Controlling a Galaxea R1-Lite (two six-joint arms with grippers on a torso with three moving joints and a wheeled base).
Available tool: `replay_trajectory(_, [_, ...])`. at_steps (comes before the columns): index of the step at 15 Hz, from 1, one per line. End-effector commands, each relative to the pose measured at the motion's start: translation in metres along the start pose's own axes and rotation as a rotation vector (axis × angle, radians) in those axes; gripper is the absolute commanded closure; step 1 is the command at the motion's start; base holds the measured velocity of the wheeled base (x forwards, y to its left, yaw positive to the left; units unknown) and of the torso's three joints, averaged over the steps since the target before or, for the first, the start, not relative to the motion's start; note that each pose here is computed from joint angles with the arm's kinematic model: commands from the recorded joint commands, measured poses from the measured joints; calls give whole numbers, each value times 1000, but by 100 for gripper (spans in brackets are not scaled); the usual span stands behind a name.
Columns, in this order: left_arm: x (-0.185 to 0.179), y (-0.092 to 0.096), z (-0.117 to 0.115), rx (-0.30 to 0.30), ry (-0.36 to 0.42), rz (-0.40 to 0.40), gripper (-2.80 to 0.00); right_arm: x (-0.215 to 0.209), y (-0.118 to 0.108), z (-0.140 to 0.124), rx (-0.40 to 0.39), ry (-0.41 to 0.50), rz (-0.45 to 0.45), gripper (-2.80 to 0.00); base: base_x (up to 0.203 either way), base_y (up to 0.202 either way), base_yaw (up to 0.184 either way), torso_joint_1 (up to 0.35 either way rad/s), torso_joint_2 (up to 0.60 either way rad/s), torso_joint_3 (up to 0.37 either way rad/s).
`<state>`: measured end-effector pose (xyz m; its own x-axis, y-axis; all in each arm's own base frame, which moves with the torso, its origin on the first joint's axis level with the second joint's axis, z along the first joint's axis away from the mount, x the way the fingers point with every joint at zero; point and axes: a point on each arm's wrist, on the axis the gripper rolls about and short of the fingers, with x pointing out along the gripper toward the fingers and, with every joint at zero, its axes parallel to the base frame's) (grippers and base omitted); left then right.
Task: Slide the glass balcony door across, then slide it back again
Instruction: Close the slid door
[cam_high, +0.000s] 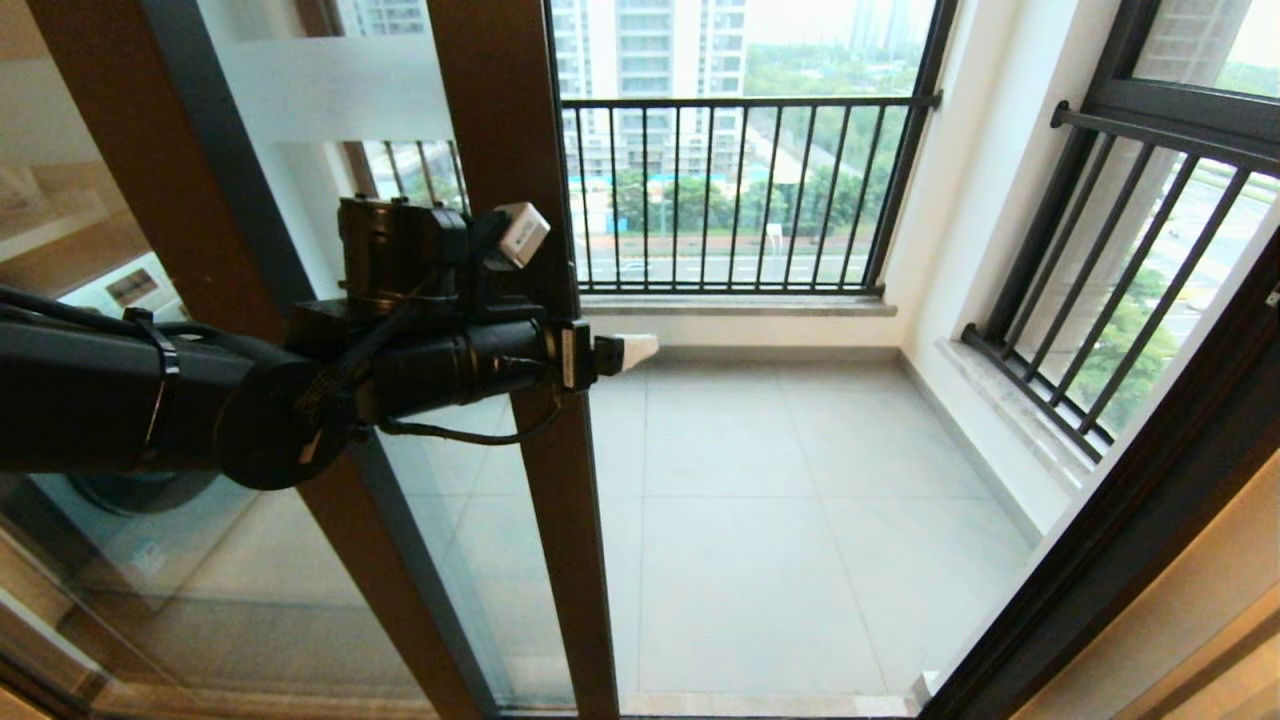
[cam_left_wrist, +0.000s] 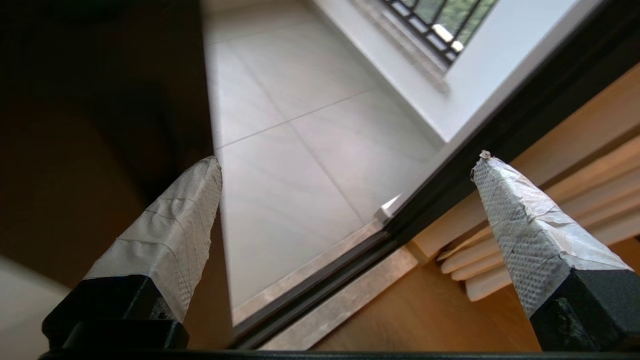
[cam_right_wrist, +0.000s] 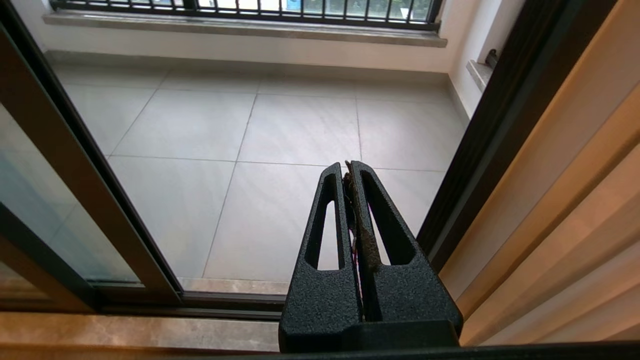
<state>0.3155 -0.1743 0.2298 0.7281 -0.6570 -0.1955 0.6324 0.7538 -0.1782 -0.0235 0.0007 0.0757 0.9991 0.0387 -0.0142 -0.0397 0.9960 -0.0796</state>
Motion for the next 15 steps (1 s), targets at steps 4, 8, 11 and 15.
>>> replay_trajectory(4, [-7,-2,-2,-2,4,5,-280,0,0,0,-1,-1,1,0,0,0,0,0,0,0])
replay_trajectory(8, [-6,2,-2,1,0,47,-280,0,0,0,-1,-1,1,0,0,0,0,0,0,0])
replay_trajectory(11, [-4,4,-5,10,7,66,-280,0,0,0,0,-1,1,0,0,0,0,0,0,0])
replay_trajectory(15, [1,6,-5,9,8,70,-280,0,0,0,-1,-1,1,0,0,0,0,0,0,0])
